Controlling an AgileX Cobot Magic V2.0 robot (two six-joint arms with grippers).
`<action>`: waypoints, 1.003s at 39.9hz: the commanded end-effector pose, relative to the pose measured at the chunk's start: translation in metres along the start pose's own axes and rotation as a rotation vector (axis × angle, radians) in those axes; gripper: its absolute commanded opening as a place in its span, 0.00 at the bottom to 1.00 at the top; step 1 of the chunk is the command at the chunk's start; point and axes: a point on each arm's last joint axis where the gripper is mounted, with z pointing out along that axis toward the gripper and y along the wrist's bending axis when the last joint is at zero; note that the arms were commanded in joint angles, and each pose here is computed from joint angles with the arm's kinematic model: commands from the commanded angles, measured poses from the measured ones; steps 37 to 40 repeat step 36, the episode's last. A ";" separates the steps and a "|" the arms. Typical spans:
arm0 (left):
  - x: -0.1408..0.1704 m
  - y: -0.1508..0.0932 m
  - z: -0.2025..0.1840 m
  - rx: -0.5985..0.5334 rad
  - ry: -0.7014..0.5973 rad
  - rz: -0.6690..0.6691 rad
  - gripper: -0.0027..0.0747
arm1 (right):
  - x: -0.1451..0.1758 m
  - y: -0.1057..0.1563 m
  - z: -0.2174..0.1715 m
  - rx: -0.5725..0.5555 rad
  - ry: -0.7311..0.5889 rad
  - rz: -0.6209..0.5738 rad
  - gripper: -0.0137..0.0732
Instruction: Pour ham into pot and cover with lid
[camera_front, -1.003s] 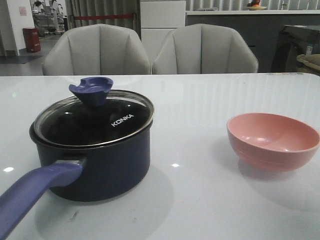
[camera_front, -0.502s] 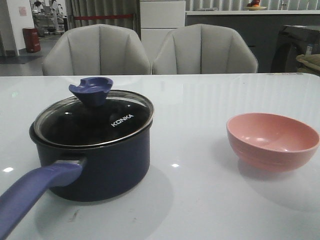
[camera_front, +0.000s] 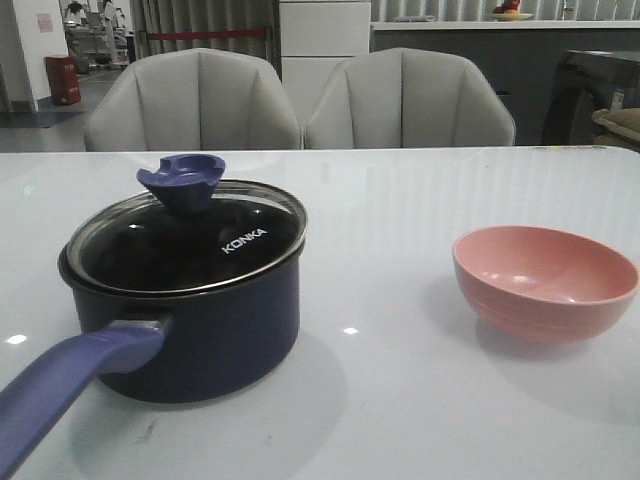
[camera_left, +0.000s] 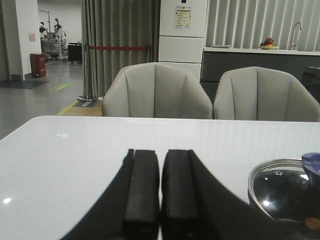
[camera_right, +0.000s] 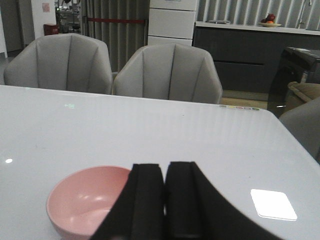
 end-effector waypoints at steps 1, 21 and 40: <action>0.002 0.001 -0.001 -0.003 -0.071 -0.015 0.18 | -0.003 0.000 -0.004 0.008 -0.135 -0.004 0.33; 0.002 0.001 -0.001 -0.003 -0.071 -0.015 0.18 | 0.005 0.000 -0.005 -0.006 -0.130 -0.002 0.33; 0.002 0.001 -0.001 -0.003 -0.071 -0.015 0.18 | 0.005 0.000 -0.005 -0.006 -0.130 -0.002 0.33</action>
